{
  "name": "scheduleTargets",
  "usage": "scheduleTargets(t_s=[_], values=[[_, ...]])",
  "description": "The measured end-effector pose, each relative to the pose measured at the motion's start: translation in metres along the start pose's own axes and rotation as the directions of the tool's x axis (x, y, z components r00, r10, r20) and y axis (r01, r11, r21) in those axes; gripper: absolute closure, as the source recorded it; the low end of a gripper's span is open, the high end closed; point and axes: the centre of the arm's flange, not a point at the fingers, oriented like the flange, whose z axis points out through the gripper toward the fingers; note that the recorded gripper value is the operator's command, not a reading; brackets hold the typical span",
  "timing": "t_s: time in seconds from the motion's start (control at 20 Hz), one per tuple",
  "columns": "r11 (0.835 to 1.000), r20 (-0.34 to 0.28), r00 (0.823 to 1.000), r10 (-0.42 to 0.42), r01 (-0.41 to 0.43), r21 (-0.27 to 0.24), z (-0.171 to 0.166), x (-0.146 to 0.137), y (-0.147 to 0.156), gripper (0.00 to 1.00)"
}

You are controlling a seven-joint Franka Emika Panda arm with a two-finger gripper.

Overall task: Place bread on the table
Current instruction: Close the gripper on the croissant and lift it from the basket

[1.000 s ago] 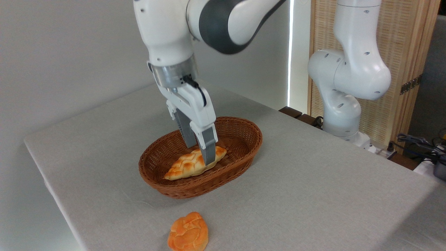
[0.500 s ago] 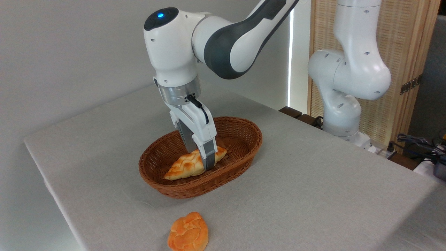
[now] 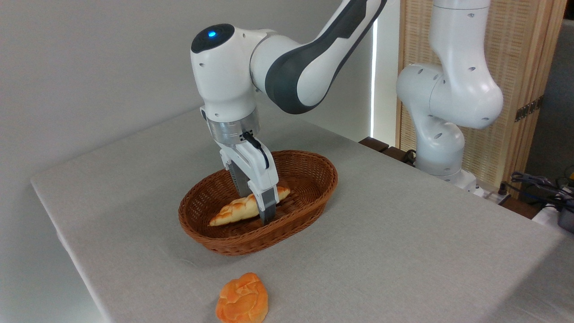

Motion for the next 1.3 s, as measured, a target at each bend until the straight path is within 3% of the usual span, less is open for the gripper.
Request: scheduleTargets(t_s=[0.05,0.1,0.75,1.1,1.3], values=[[1.000,-0.001,1.000,0.001,-0.001,0.001,0.001,0.000,0.001,0.47],[1.000,-0.001,1.000,0.001,-0.001,0.001,0.002,0.000,0.001,0.51],[1.000,-0.001,1.000,0.007,-0.007,0.002,0.001,0.001,0.002,0.99],[1.000,-0.011,1.000,0.021,-0.021,0.013,-0.009,0.006,0.006,1.00],[1.000,-0.003,1.000,0.023,-0.023,-0.008,-0.020,0.008,0.009,1.00]])
